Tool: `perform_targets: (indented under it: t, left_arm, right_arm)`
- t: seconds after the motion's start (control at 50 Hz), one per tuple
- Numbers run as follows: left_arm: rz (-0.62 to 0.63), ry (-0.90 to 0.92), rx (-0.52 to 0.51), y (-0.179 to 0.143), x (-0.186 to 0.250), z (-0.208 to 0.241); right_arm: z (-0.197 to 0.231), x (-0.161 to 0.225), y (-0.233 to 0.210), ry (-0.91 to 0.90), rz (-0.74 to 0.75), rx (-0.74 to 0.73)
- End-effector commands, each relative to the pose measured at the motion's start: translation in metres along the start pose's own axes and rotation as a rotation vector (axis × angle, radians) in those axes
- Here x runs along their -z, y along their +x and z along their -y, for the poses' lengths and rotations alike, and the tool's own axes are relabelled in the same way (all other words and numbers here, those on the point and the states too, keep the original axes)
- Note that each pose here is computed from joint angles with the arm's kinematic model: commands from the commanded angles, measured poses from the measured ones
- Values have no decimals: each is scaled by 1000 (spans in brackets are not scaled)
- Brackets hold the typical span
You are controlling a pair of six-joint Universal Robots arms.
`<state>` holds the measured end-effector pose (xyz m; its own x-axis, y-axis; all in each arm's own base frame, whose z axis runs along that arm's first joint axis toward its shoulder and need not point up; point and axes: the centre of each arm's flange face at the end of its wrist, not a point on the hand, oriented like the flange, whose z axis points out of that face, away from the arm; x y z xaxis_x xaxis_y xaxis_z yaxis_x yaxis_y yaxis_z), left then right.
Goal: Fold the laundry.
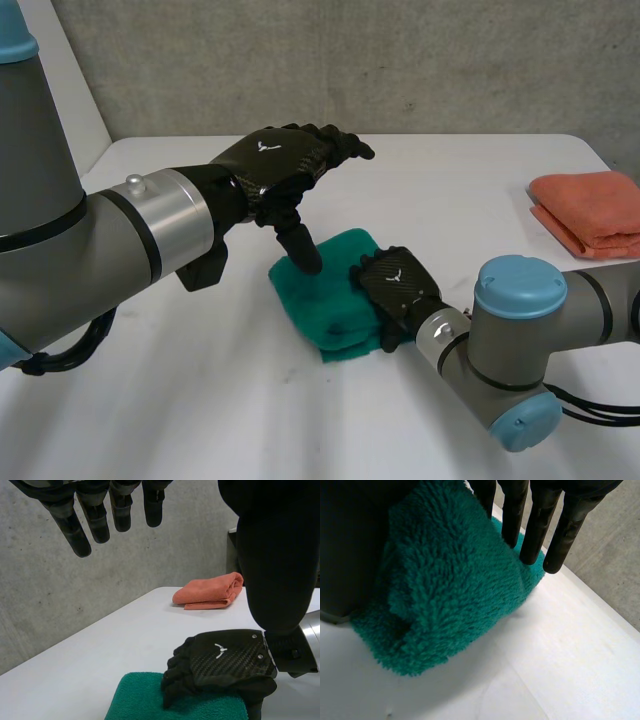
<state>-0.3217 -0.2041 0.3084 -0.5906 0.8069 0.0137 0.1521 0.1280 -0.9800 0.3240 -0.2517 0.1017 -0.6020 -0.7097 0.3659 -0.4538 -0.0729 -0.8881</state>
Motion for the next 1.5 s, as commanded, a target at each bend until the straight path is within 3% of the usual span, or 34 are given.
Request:
perform_targets:
  t: [0.02,0.62,0.74,0.84,0.98,1.14,1.38,1.5]
  left_arm:
    - [3,0,0,-1,0,0]
    - [3,7,35,-2,-1,1]
    - [7,6,36,-4,-1,0]
    - [7,6,36,-4,-1,0]
    - [9,7,36,-4,-1,1]
    - [9,6,36,-4,-1,0]
    - [13,5,38,-6,-2,0]
    - [16,3,40,-7,-2,-1]
  right_arm:
    - [10,-6,0,37,-4,8]
    - [27,-22,10,88,-30,22]
    - [12,-21,80,17,-157,4]
    - [-16,-15,146,-65,-247,97]
    - [-39,-6,199,-77,-258,206]
    - [-22,-10,238,11,-232,230]
    - [47,-31,346,374,-479,125]
    - [43,-28,381,439,-543,149]
